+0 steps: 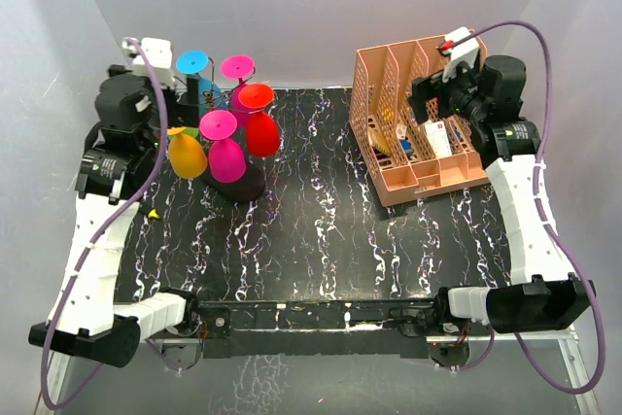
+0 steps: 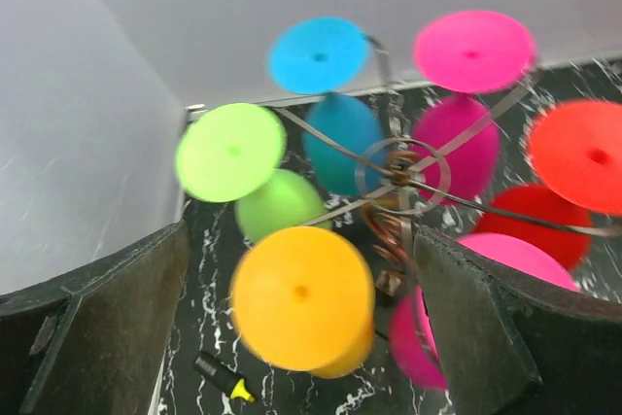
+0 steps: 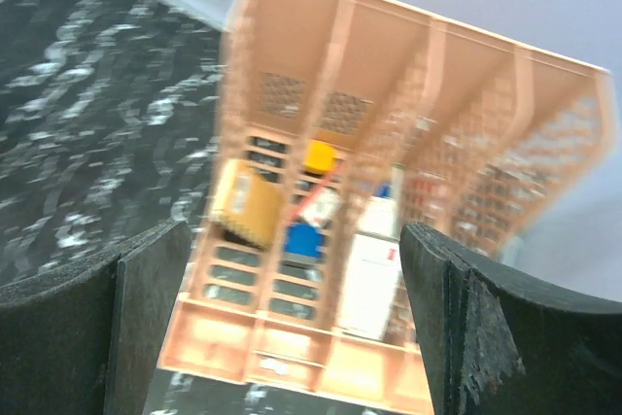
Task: Place the wine glass upside down on the wine glass rack
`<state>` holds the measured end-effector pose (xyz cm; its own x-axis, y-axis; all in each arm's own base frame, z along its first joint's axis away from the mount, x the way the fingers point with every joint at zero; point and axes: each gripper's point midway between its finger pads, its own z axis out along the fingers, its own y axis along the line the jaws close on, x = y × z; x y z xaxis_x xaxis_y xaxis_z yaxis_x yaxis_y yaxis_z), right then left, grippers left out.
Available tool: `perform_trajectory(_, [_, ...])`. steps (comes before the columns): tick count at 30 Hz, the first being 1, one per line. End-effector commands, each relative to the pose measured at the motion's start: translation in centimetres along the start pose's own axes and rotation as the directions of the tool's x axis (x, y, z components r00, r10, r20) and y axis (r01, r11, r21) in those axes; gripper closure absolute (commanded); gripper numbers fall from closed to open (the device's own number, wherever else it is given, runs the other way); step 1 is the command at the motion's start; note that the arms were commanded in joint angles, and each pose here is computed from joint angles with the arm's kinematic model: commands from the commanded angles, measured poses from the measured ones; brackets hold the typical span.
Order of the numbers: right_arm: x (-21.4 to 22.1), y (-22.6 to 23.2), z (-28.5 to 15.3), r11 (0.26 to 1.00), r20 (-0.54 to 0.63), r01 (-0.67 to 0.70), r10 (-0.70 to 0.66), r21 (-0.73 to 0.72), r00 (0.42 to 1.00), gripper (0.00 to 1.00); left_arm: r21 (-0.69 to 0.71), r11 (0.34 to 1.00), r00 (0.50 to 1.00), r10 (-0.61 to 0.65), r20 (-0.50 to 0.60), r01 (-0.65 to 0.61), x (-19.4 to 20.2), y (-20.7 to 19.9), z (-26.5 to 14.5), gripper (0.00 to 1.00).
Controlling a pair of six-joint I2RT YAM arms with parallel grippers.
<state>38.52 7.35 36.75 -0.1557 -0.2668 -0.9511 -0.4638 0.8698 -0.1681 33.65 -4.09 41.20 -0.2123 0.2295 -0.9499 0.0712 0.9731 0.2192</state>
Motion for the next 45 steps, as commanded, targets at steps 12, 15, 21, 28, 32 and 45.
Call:
perform_trajectory(12, [-4.0,-14.1,-8.5,0.771,0.138,-0.097,0.012,0.63,0.99,0.01,-0.128,0.976,0.976,-0.157,0.151,0.177,-1.1,5.3,-1.5,0.03])
perform_trajectory(15, [-4.2,-13.8,-8.5,0.784,0.131,-0.074,-0.01,0.617,0.991,0.02,-0.102,0.98,0.975,-0.151,0.164,0.169,-0.8,4.8,-1.7,0.03])
perform_trajectory(21, [-4.0,-13.0,-9.3,0.794,0.1,0.009,-0.087,0.608,0.991,0.02,-0.076,0.978,0.966,-0.176,0.189,0.193,-1.1,4.5,-3.4,0.03])
perform_trajectory(28, [-3.6,-8.3,-10.8,0.883,0.098,0.041,-0.098,0.467,0.99,0.02,-0.097,0.972,0.95,-0.184,0.252,0.214,0.5,5.4,-5.8,0.03])
perform_trajectory(32, [-2.7,-7.2,-12.3,0.883,0.089,0.025,-0.075,0.468,0.993,0.02,-0.089,0.971,0.948,-0.191,0.254,0.22,0.4,5.6,-5.9,0.03])
perform_trajectory(45, [0.2,-5.0,-11.9,0.917,0.073,-0.066,0.04,0.393,0.997,0.02,-0.101,0.979,0.973,-0.159,0.166,0.177,2.3,5.9,-5.9,0.03])
